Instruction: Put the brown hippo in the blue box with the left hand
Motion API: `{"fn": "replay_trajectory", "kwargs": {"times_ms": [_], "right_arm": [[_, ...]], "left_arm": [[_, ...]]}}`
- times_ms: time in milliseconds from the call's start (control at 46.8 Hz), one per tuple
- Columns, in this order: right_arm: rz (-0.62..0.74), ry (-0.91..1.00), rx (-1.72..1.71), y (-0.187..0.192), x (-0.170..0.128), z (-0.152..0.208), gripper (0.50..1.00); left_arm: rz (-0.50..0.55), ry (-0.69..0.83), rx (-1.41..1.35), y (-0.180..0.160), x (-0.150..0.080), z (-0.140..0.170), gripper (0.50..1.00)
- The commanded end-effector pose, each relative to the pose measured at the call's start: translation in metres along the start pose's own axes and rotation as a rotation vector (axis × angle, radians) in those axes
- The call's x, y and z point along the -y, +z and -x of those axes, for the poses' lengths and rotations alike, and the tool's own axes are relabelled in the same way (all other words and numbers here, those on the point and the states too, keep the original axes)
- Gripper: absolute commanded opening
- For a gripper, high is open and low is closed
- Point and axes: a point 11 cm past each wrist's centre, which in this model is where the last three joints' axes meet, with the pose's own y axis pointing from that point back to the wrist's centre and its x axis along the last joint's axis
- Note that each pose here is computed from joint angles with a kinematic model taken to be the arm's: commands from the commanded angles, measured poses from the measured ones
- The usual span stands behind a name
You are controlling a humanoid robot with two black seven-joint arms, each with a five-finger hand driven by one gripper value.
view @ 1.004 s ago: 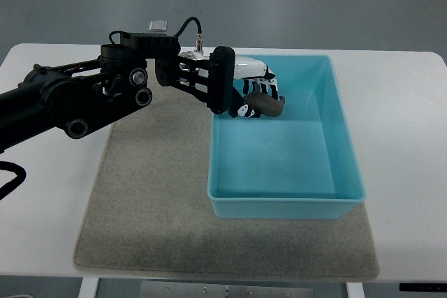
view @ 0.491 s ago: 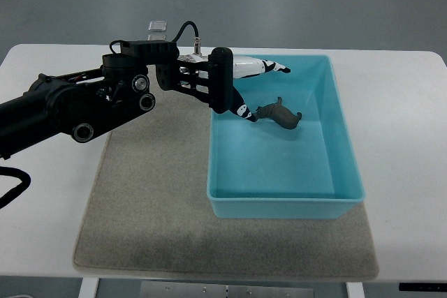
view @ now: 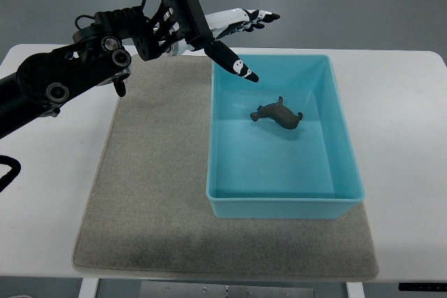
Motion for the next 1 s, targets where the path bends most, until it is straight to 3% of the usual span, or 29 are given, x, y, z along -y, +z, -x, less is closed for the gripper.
{"fn": "replay_trajectory", "kwargs": {"times_ms": [0, 406, 769, 983], "right_arm": [[-0.001, 0.000, 0.000, 0.000, 0.000, 0.000, 0.936], [0.000, 0.000, 0.000, 0.000, 0.000, 0.000, 0.936], [0.000, 0.000, 0.000, 0.000, 0.000, 0.000, 0.936], [0.000, 0.000, 0.000, 0.000, 0.000, 0.000, 0.936]], "left_arm": [[-0.002, 0.060, -0.136, -0.011, -0.009, -0.020, 0.999], [-0.030, 0.225, -0.510, -0.067, -0.058, -0.079, 1.000], [0.021, 0.231, -0.893, -0.125, -0.110, -0.087, 1.000], [0.005, 0.320, -1.067, -0.157, -0.131, -0.086, 1.000]]}}
